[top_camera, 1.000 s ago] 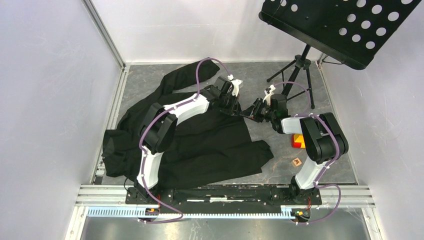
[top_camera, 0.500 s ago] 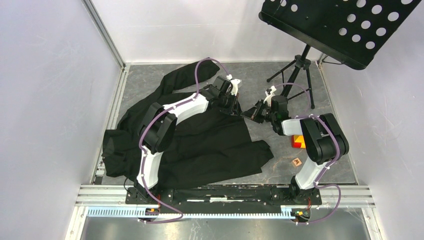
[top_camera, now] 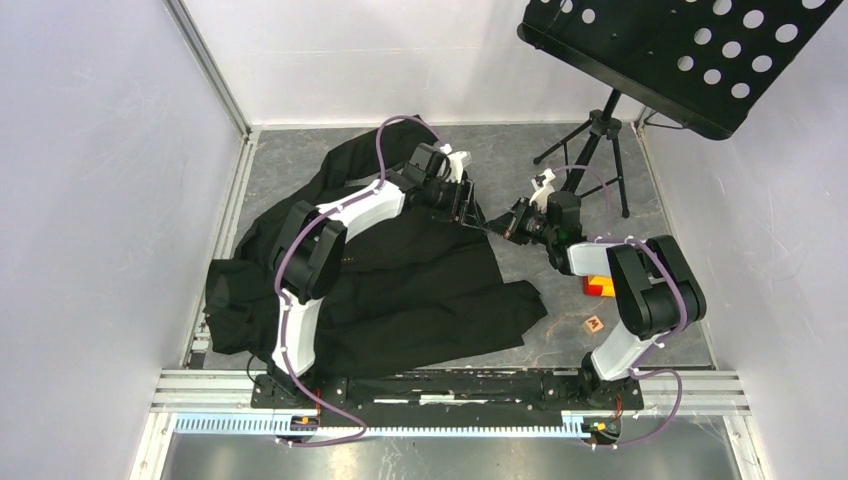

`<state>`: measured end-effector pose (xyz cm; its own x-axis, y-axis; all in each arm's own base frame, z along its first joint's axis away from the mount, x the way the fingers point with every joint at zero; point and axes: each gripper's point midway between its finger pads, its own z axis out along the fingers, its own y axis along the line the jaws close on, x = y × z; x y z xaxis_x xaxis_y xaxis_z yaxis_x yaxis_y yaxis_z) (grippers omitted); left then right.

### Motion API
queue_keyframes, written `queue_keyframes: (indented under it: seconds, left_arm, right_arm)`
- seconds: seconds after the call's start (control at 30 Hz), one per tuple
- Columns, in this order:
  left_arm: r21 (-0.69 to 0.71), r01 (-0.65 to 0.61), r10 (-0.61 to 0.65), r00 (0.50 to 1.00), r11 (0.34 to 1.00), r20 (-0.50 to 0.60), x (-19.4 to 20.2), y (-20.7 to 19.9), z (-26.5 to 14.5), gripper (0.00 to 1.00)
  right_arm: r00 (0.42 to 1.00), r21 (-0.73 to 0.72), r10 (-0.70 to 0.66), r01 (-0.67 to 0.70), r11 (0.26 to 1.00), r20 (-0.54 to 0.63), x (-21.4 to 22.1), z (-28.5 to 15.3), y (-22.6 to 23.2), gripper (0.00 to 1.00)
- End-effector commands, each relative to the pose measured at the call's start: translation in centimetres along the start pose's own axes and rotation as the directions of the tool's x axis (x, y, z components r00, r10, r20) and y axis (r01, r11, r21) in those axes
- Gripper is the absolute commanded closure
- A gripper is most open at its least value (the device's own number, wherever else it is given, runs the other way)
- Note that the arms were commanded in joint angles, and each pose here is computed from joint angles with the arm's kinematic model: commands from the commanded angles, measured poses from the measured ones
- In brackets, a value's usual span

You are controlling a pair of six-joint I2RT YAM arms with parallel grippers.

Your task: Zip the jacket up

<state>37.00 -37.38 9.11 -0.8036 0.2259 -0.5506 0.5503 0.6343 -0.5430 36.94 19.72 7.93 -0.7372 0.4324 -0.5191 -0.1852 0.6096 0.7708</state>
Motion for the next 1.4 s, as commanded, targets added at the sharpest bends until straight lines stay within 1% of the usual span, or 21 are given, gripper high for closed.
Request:
queue_keyframes:
  seconds: [0.0,0.03,0.1,0.13,0.23,0.33,0.47,0.53,0.7,0.9,1.0,1.07,1.17,1.3,1.37]
  left_arm:
    - [0.105,-0.069,0.069,0.998,0.992,0.010,-0.3,-2.4,-1.3,0.28]
    - [0.111,-0.085,0.084,0.996,0.990,0.008,-0.2,-2.4,-1.4,0.27]
    - [0.132,-0.110,0.112,0.994,0.985,-0.008,0.3,-2.5,-1.3,0.17]
    - [0.137,-0.117,0.121,0.992,0.984,-0.020,0.5,-2.4,-1.2,0.16]
    - [0.157,-0.141,0.150,0.988,0.977,-0.047,1.3,-2.2,-1.0,0.15]
    - [0.181,-0.156,0.167,0.985,0.971,-0.047,1.3,-1.7,-1.1,0.16]
    - [0.223,-0.133,0.146,0.988,0.966,-0.043,0.5,-0.8,-1.5,0.28]
    - [0.241,-0.136,0.151,0.988,0.961,-0.044,0.6,-0.8,-1.4,0.29]
    - [0.294,-0.125,0.152,0.986,0.947,-0.069,1.3,-1.1,-0.8,0.19]
    - [0.346,-0.111,0.153,0.984,0.932,-0.095,1.8,-1.3,-0.1,0.18]
    - [0.382,-0.108,0.156,0.983,0.918,-0.097,2.0,-1.7,-0.2,0.25]
    - [0.395,-0.106,0.154,0.984,0.912,-0.092,1.9,-1.9,-0.3,0.34]
    - [0.394,-0.110,0.155,0.984,0.912,-0.084,1.7,-1.9,-0.4,0.54]
    - [0.419,-0.103,0.141,0.988,0.902,-0.060,1.2,-2.4,-0.7,0.64]
    - [0.426,-0.102,0.139,0.989,0.899,-0.058,1.1,-2.6,-0.8,0.75]
  right_arm:
    - [0.997,-0.074,-0.068,0.070,0.995,0.029,-0.9,-0.8,1.9,1.00]
    - [0.997,-0.079,-0.069,0.071,0.994,0.026,-0.8,-0.9,2.1,1.00]
    - [0.997,-0.094,-0.076,0.078,0.993,0.025,-0.9,-1.0,2.5,1.00]
    - [0.997,-0.101,-0.078,0.080,0.992,0.023,-0.8,-1.1,2.7,1.00]
    - [0.996,-0.122,-0.089,0.091,0.988,0.023,-1.0,-1.2,3.3,1.00]
    - [0.995,-0.140,-0.095,0.097,0.985,0.019,-1.1,-1.2,3.8,1.00]
    - [0.995,-0.166,-0.097,0.097,0.981,0.009,-1.0,-1.1,4.2,1.00]
    - [0.995,-0.179,-0.098,0.098,0.979,0.006,-1.1,-1.1,4.4,1.00]
    - [0.994,-0.199,-0.108,0.107,0.974,0.007,-1.2,-1.1,4.8,1.00]
    - [0.994,-0.221,-0.110,0.109,0.969,0.008,-1.5,-1.0,5.4,1.00]
    - [0.994,-0.227,-0.112,0.111,0.968,0.008,-1.6,-1.1,5.6,1.00]
    - [0.994,-0.228,-0.112,0.111,0.967,0.007,-1.6,-1.0,5.6,1.00]
    - [0.993,-0.230,-0.114,0.113,0.967,0.009,-1.7,-1.0,5.7,1.00]
    - [0.993,-0.234,-0.117,0.115,0.965,0.010,-1.7,-1.0,5.8,1.00]
    - [0.993,-0.235,-0.120,0.120,0.965,0.012,-1.7,-1.0,5.8,1.00]
